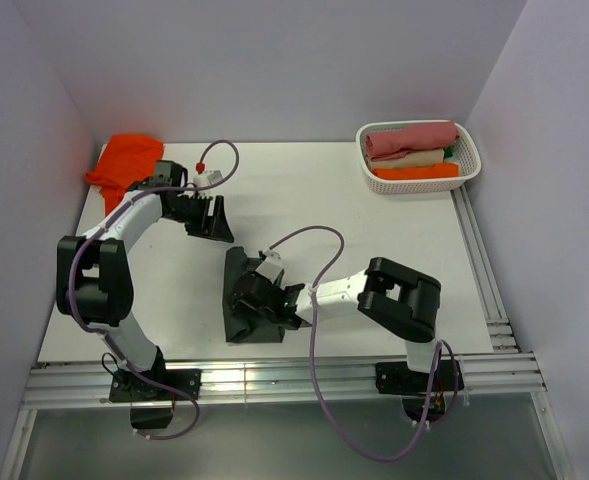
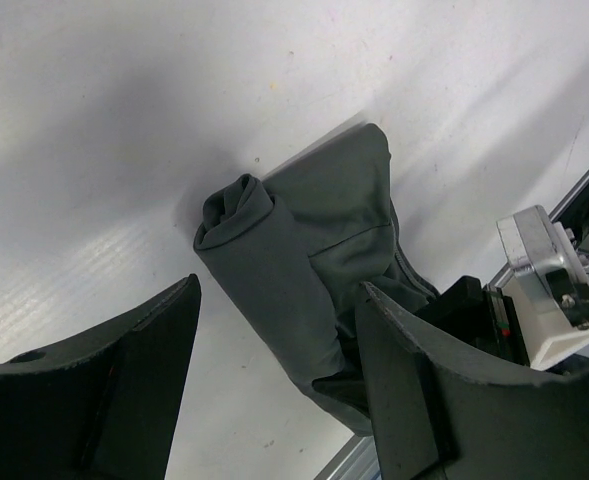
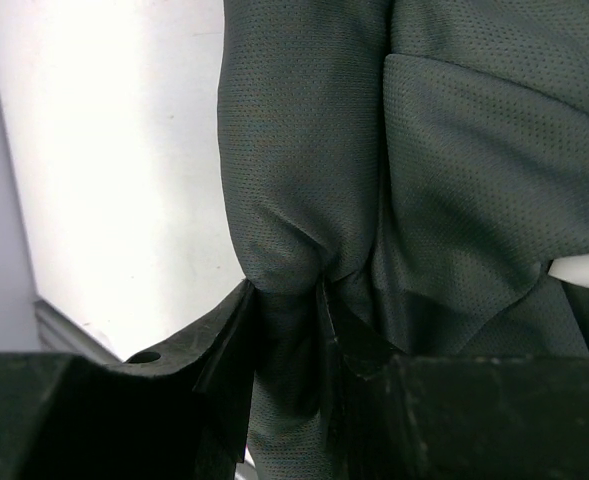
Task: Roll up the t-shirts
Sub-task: Roll the tshirt
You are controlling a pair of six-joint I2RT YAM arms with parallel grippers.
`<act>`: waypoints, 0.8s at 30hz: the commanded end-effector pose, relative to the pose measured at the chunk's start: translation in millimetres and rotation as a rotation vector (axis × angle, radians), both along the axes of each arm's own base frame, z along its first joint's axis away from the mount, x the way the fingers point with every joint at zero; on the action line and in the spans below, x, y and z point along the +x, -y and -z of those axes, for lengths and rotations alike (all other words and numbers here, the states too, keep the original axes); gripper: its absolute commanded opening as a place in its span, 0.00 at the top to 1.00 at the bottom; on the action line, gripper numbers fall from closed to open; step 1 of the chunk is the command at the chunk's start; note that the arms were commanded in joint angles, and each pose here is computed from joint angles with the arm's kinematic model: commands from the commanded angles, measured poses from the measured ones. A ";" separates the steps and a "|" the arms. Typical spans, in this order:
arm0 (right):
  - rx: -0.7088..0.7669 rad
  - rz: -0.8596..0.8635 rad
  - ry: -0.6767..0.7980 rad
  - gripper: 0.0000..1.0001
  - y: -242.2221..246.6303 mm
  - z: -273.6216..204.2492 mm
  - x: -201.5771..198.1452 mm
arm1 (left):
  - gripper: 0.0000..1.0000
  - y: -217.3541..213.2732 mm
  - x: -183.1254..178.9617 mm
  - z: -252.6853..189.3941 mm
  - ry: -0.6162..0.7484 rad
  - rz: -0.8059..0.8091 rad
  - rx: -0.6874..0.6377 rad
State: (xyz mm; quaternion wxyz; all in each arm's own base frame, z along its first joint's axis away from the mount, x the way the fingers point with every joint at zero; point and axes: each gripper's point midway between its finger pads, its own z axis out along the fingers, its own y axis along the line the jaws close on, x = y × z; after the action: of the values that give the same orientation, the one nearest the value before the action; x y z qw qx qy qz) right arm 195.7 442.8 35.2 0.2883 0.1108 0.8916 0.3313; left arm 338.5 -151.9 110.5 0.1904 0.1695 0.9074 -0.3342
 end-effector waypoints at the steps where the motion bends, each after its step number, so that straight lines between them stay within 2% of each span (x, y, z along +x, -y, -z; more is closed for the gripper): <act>1: -0.021 -0.025 -0.080 0.76 9.9 20.9 -12.7 | 0.32 -2.3 -1.0 -18.1 0.069 0.023 -0.044; 16: 0.067 -0.034 -0.112 0.77 5.7 20.4 -14.9 | 0.31 -8.3 -1.8 -12.0 0.055 0.014 -0.055; 24: 0.158 -0.031 -0.132 0.80 3.8 20.4 -15.7 | 0.30 -15.0 -3.1 5.5 0.040 0.008 -0.029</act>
State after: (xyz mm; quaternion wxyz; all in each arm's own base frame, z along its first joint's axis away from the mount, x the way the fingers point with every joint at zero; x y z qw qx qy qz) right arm 189.3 449.3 37.5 0.2407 0.1361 0.8691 0.4102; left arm 330.4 -139.6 100.0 0.1829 0.1579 0.9062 -0.3471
